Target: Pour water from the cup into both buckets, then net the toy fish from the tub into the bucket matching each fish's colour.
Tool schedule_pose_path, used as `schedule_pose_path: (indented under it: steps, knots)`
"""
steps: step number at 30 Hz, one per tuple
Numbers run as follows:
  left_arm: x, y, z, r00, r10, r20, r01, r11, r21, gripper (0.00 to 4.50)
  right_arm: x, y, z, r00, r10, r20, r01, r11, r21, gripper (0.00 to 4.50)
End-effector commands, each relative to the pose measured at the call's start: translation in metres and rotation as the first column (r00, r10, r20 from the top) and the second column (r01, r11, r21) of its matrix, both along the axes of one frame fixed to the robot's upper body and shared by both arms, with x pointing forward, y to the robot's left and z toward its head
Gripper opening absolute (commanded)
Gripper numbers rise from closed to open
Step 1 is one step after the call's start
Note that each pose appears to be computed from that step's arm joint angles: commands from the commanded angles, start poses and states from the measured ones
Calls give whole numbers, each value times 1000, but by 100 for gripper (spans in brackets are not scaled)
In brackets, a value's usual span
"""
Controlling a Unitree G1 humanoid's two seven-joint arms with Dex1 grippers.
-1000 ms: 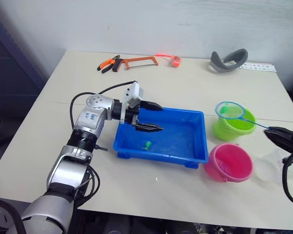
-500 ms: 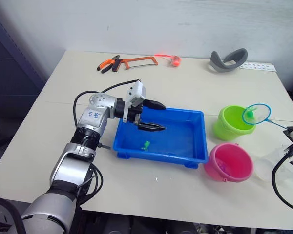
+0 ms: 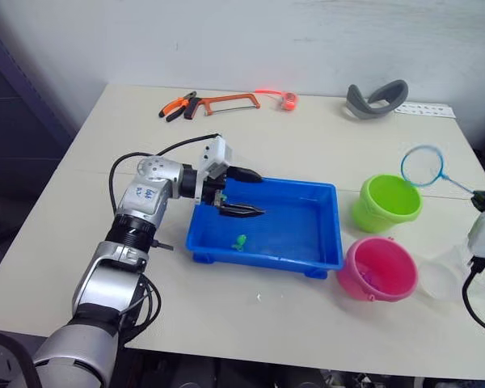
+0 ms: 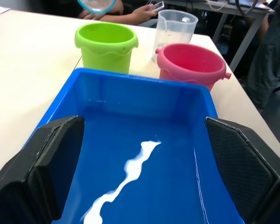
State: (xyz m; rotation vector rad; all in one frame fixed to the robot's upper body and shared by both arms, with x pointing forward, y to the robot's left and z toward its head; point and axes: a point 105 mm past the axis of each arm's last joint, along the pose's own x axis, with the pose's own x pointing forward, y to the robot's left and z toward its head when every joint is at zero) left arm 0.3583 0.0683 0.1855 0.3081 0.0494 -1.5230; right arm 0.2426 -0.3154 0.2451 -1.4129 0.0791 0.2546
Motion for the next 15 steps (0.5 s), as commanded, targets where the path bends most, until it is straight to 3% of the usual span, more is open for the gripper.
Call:
schedule_pose_path:
  steps: [1,3,8,11,15]
  knots:
    - [-6,22,3,1000,16,14,-17,999,31,448,-2,43,3,982,178,-58,-148,928,342,0]
    - [-10,36,-1,1000,27,4,-27,997,66,448,-2,67,2,959,272,-82,-207,866,456,0]
    - [-19,66,-9,997,78,0,-77,986,149,448,6,112,-15,889,433,-152,-269,760,591,0]
    - [-28,86,-15,995,99,-9,-95,973,212,448,14,133,-35,830,512,-220,-302,745,595,0]
    - [-33,103,-20,990,142,-5,-136,956,261,448,27,145,-52,798,544,-260,-332,757,563,0]
